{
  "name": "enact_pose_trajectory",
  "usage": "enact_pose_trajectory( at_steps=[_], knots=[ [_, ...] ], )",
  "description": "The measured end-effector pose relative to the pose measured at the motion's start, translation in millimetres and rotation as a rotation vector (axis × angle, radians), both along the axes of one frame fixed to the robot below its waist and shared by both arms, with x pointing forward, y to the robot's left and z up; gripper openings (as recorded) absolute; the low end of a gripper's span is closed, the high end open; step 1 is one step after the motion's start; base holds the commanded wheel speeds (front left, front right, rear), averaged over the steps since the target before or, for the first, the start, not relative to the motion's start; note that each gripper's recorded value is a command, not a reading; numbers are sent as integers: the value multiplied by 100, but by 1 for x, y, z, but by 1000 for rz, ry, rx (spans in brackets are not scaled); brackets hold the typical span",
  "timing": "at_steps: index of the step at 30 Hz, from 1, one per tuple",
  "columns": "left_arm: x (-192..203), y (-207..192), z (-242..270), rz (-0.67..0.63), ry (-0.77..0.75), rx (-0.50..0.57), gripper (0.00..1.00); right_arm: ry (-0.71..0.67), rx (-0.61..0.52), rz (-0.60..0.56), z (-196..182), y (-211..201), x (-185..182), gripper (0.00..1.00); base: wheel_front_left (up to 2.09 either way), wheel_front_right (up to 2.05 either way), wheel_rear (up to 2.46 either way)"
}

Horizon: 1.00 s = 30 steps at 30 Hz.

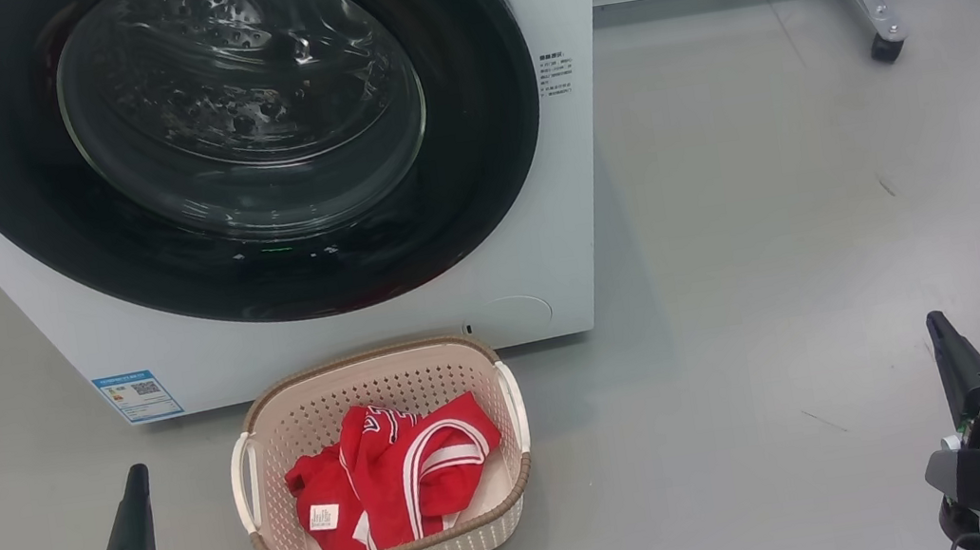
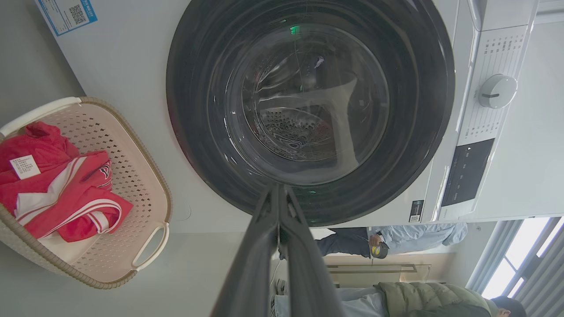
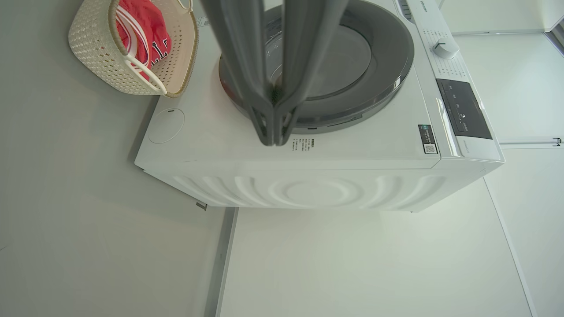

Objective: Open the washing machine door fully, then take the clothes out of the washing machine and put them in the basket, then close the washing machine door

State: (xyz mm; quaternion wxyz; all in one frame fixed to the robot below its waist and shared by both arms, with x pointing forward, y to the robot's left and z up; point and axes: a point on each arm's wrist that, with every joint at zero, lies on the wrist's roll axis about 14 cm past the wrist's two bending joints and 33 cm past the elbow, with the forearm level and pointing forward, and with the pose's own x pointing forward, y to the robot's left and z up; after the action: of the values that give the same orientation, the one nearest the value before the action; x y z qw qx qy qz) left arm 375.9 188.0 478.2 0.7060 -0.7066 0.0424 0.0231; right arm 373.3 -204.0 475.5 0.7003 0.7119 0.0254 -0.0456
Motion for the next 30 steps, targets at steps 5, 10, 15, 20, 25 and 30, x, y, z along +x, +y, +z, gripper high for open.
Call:
enact_pose_trajectory(
  at_steps=[5, 10, 15, 20, 25, 30],
  knots=[
    [0, 0, 0, 0, 0, 0, 0, 0, 0, -1, 0, 0, 0, 0, 0, 0, 0],
    [0, 0, 0, 0, 0, 0, 0, 0, 0, -1, 0, 0, 0, 0, 0, 0, 0],
    [0, 0, 0, 0, 0, 0, 0, 0, 0, -1, 0, 0, 0, 0, 0, 0, 0],
    [0, 0, 0, 0, 0, 0, 0, 0, 0, -2, 0, -1, 0, 0, 0, 0, 0],
    [0, 0, 0, 0, 0, 0, 0, 0, 0, -2, 0, -1, 0, 0, 0, 0, 0],
    [0, 0, 0, 0, 0, 0, 0, 0, 0, -3, 0, -1, 0, 0, 0, 0, 0]
  ],
)
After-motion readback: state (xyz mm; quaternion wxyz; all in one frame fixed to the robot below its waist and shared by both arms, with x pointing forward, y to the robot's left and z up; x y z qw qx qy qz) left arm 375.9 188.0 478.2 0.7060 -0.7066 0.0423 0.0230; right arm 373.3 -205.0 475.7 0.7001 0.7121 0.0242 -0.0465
